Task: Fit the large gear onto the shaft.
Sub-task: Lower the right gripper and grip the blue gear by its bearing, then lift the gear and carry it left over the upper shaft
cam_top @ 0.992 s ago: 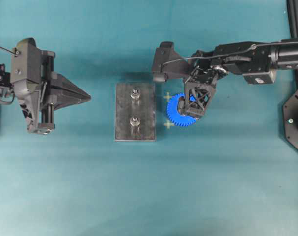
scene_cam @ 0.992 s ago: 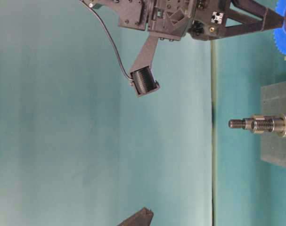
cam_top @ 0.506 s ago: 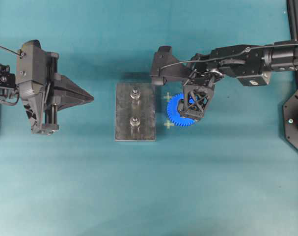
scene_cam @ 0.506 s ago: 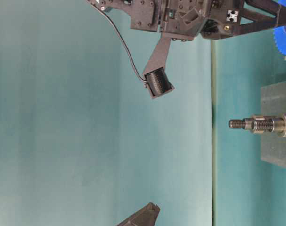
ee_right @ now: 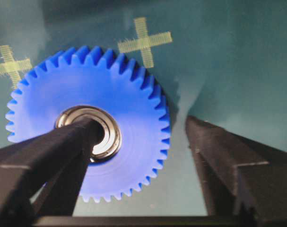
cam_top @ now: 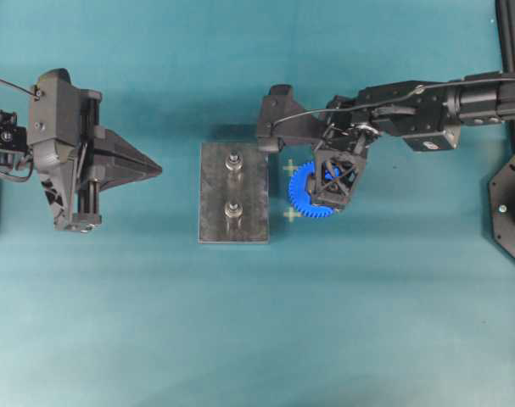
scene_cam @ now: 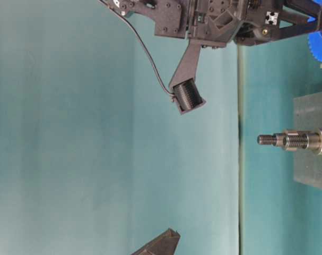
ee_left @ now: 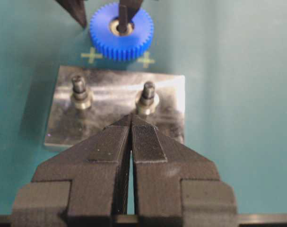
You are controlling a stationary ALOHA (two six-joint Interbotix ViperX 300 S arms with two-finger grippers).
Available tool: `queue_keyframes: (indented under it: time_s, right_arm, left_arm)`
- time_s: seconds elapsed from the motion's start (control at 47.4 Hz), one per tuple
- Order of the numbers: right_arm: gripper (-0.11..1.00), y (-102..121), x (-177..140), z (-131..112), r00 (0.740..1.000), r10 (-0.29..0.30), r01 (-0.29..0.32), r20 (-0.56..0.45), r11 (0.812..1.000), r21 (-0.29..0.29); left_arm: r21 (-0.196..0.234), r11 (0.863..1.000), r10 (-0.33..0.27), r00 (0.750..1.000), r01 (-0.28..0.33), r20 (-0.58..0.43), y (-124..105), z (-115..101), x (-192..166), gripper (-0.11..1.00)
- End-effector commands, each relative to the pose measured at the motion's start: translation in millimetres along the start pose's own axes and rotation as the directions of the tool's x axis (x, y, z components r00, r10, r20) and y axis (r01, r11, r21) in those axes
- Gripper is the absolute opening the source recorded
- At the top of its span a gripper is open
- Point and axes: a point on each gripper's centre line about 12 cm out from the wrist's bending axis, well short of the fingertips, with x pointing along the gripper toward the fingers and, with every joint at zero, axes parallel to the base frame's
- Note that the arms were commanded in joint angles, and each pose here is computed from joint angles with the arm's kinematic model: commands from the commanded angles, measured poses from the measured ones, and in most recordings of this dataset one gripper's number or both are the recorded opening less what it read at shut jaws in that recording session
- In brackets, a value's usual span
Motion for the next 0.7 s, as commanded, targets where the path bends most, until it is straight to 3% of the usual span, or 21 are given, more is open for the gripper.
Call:
queue_keyframes:
  time_s: [0.0,0.105,0.422,0.675]
  right_arm:
    - [0.71,-1,-5,4,1.000,-0.004,0.004,0.004,1.000,0.006]
    - [0.49,-2,-5,3,1.000,-0.003,0.004,-0.012,1.000,0.010]
    - [0.50,-1,-23,12,0.999,-0.003,0.002,0.032,1.000,0.014]
    - [0.49,-2,-52,23,0.998,-0.001,-0.003,0.070,0.998,0.056]
  left_arm:
    - [0.003,1.000,0.002,1.000,-0.002,0.029,1,9,-1,0.00]
    - [0.003,1.000,0.002,1.000,-0.002,0.022,1,8,-1,0.00]
    - [0.006,1.000,0.002,1.000,-0.003,0.011,1,9,4,0.00]
    - [0.003,1.000,0.003,1.000,-0.003,0.000,1,7,6,0.00]
